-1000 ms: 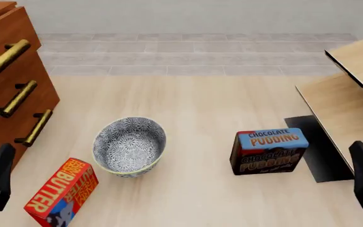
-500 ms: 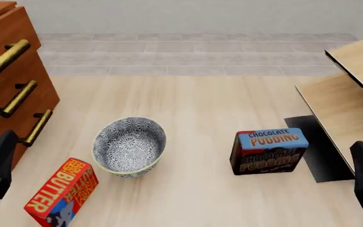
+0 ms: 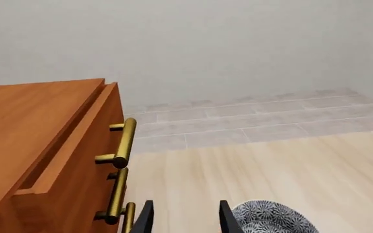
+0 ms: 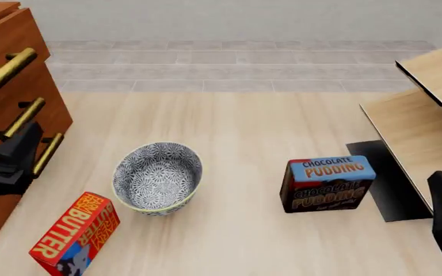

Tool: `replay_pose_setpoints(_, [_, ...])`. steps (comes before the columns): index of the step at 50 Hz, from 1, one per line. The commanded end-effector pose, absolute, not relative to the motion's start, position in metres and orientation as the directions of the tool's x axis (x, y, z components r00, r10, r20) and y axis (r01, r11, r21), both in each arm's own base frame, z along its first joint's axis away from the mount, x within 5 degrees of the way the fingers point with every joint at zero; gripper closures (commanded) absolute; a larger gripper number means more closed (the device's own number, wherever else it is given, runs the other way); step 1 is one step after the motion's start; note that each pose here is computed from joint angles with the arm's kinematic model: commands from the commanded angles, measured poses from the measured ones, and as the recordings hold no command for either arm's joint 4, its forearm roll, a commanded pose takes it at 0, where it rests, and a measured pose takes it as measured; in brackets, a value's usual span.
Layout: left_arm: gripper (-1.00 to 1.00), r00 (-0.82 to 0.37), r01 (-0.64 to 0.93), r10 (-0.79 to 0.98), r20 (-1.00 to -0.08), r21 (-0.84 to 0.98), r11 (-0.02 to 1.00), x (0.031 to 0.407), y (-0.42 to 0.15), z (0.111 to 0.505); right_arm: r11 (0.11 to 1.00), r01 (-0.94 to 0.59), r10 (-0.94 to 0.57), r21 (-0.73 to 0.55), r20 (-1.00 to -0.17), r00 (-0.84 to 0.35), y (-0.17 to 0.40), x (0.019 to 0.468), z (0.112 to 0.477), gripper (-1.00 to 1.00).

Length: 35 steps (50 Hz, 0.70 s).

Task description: Close the top drawer of the cabinet and put the bowl on top of it.

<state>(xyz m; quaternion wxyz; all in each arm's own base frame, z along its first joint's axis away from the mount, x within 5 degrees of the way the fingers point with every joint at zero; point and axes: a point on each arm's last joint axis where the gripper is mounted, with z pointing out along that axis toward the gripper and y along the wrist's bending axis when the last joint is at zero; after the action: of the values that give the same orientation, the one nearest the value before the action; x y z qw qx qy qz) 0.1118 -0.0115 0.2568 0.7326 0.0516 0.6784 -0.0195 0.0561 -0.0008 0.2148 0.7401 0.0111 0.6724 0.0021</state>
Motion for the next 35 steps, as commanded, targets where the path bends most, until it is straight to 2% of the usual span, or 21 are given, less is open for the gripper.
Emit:
replay_pose_setpoints(1, [-1.0, 0.076, 0.105, 0.032, -0.997, 0.04, 0.994, 0.139, -0.015, 0.269, 1.0, 0.015, 0.019, 0.021, -0.995, 0.097, -0.001, 0.056, 0.215, -1.0])
replay_pose_setpoints(35, [-1.0, 0.035, 0.058, 0.046, -0.998, 0.048, 0.997, 0.196, -0.012, 0.264, 1.0, 0.019, 0.02, 0.022, -0.995, 0.095, -0.001, 0.056, 0.215, -1.0])
